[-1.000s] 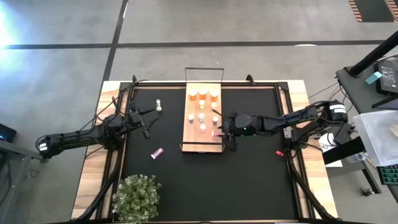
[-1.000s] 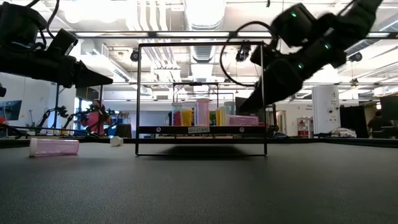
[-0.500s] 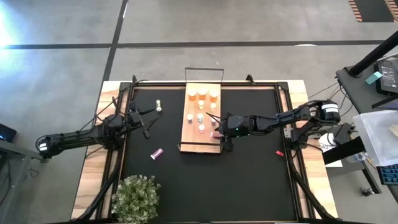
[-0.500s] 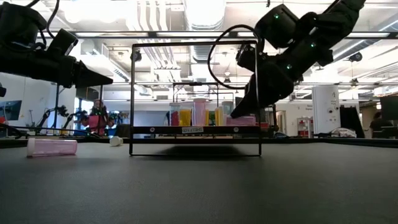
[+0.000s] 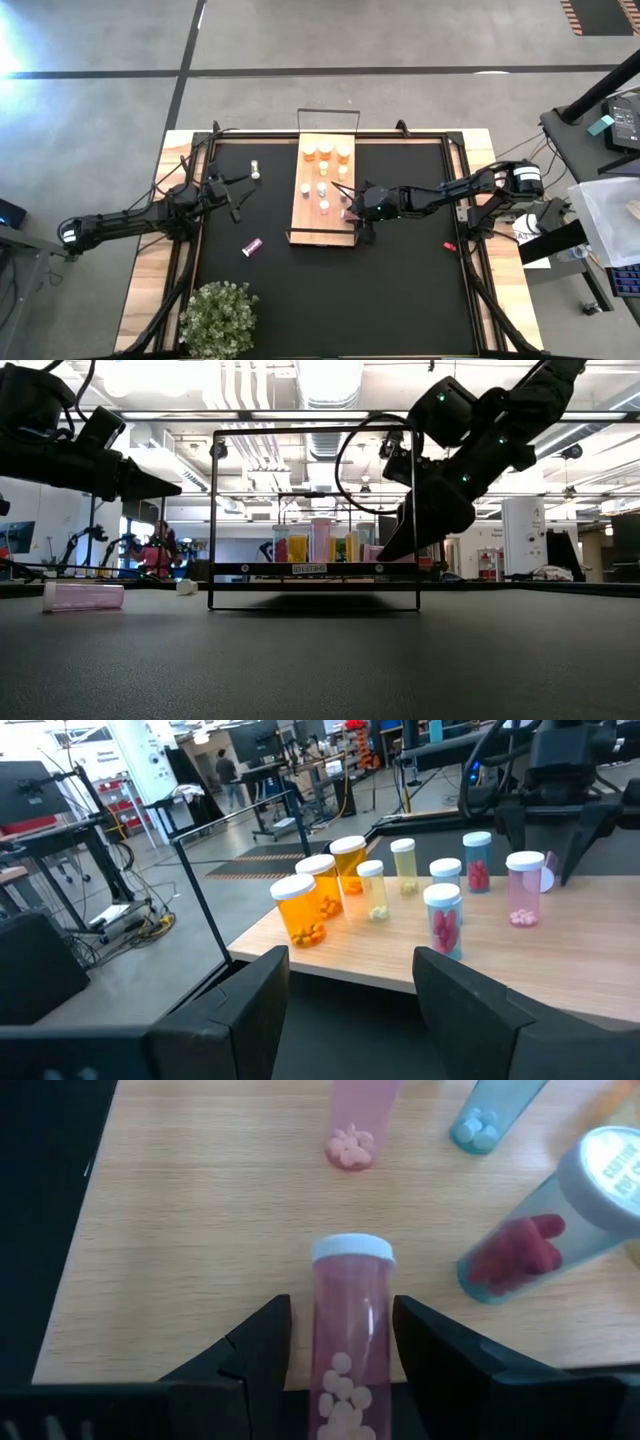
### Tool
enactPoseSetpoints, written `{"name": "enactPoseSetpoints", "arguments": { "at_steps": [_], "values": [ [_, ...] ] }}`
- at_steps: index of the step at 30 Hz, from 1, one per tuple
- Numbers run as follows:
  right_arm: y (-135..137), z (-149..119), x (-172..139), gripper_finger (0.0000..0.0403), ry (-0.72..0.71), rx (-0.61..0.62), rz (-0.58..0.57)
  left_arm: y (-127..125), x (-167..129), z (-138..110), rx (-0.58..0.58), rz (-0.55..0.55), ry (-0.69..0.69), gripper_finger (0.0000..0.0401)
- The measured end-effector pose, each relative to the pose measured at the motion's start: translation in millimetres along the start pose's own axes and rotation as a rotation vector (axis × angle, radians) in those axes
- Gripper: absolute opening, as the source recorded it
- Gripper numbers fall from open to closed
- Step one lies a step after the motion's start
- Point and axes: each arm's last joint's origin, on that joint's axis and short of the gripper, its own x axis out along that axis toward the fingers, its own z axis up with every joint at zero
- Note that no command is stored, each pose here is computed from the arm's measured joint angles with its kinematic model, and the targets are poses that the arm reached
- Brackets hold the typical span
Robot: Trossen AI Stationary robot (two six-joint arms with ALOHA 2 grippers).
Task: Pick and place medicine bottles onto shelf by color
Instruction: Put the bottom pink medicine bottle on the shelf aligned with the other pink medicine bottle
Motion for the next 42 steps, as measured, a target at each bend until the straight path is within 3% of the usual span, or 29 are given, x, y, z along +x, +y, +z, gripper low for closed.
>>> {"name": "enactPoseSetpoints", "arguments": {
  "at_steps": [18, 25, 33, 42],
  "values": [
    [-0.1, 4.1, -4.1, 0.0113, -0.016, -0.009, 0.008, 0.0, 0.0, 0.0, 0.0, 0.0, 0.0, 0.0199],
    [-1.4, 17.2, -29.5, 0.0109, -0.076, -0.001, 0.005, 0.0, 0.0, 0.0, 0.0, 0.0, 0.0, 0.0199],
    [2.5, 24.6, -72.7, 0.0108, -0.278, -0.012, 0.012, -0.1, 0.0, 0.0, 0.0, 0.0, 0.0, 0.0199],
    [3.6, -18.1, -83.2, 0.0108, -0.735, 0.007, -0.001, 0.0, 0.0, 0.0, 0.0, 0.0, 0.0, 0.0199]
  ]
}}
